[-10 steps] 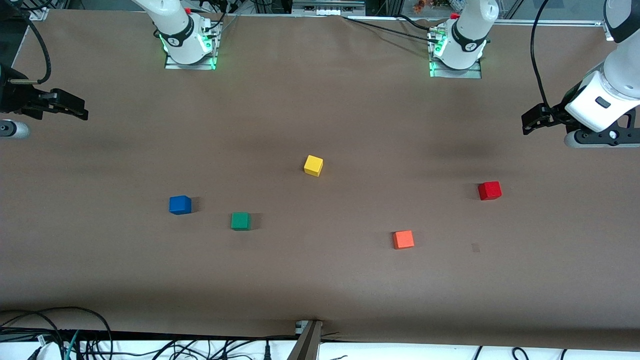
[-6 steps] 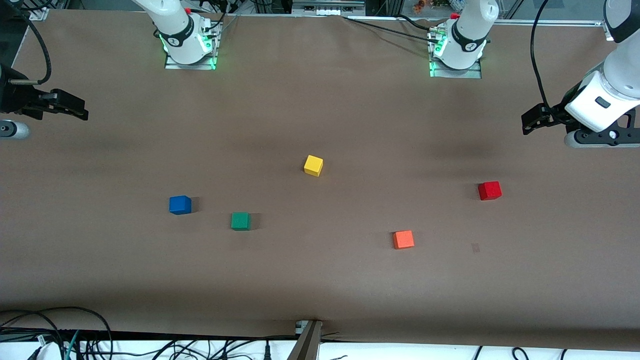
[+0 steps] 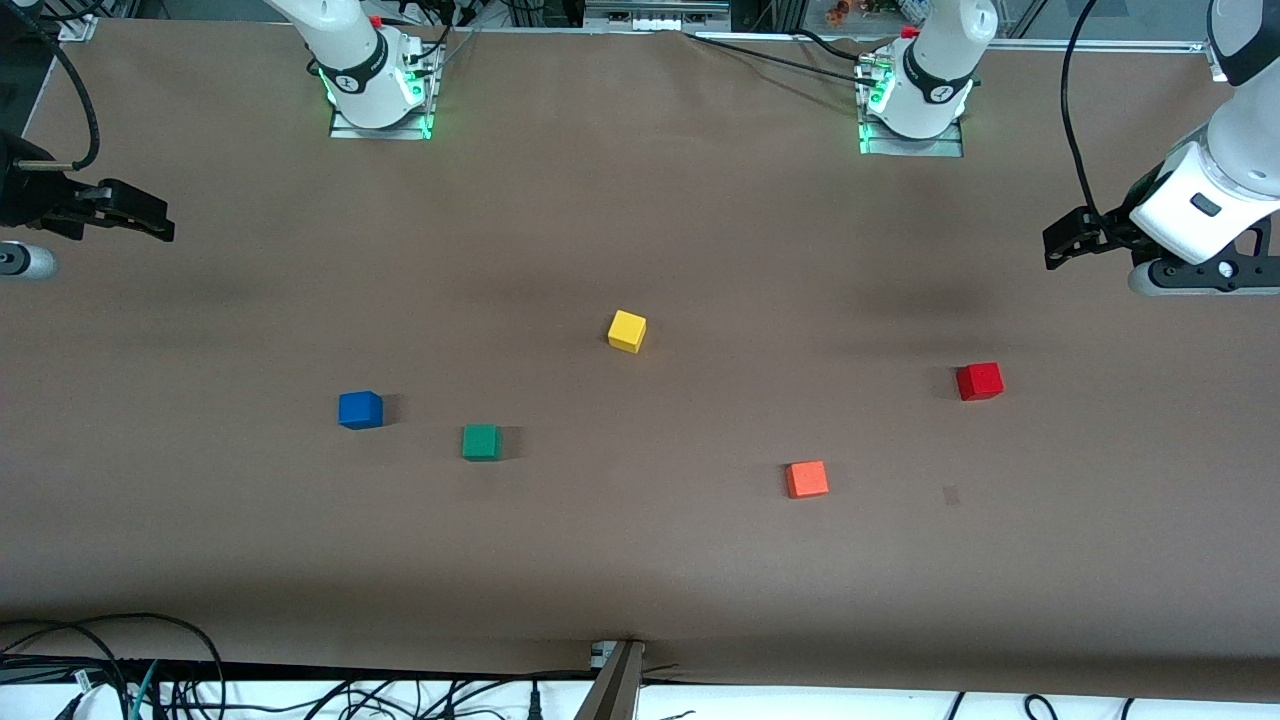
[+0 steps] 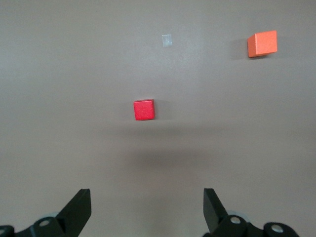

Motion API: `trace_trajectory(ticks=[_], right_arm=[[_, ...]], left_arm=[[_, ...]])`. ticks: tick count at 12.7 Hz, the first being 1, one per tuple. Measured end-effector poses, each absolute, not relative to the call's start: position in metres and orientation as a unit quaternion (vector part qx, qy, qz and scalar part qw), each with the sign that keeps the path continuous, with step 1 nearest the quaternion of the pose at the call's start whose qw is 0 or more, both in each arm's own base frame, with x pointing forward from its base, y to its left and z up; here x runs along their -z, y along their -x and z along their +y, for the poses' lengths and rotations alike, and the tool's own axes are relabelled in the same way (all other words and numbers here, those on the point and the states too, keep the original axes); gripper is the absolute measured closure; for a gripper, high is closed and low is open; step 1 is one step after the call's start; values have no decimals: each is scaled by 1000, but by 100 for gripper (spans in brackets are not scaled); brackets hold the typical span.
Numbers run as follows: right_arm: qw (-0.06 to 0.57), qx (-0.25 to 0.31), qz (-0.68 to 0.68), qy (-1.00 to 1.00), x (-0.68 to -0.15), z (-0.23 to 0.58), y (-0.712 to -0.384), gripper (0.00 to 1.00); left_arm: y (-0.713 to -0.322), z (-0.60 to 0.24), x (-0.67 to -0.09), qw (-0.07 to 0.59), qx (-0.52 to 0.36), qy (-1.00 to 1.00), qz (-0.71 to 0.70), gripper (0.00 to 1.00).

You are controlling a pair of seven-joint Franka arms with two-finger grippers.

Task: Pass red block to right arm, stack on blue

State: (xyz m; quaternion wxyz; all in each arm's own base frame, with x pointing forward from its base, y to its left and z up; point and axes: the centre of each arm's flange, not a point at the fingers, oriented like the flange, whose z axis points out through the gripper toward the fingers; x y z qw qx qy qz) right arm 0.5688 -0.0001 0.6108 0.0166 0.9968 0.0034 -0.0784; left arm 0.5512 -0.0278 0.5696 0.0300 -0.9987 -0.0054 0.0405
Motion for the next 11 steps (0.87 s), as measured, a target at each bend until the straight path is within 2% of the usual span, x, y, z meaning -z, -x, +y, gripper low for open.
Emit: trace_trajectory(ticks=[4, 8, 11], right_arm=[[16, 79, 3, -997, -611, 0, -569, 0], [16, 79, 3, -997, -610, 0, -569, 0], [16, 80, 3, -997, -609, 0, -570, 0]], left_arm=[[-554, -26, -559, 31, -54, 998, -7, 0], [-573, -8, -508, 31, -96, 995, -22, 0], [-595, 25, -455, 27, -86, 995, -47, 0]])
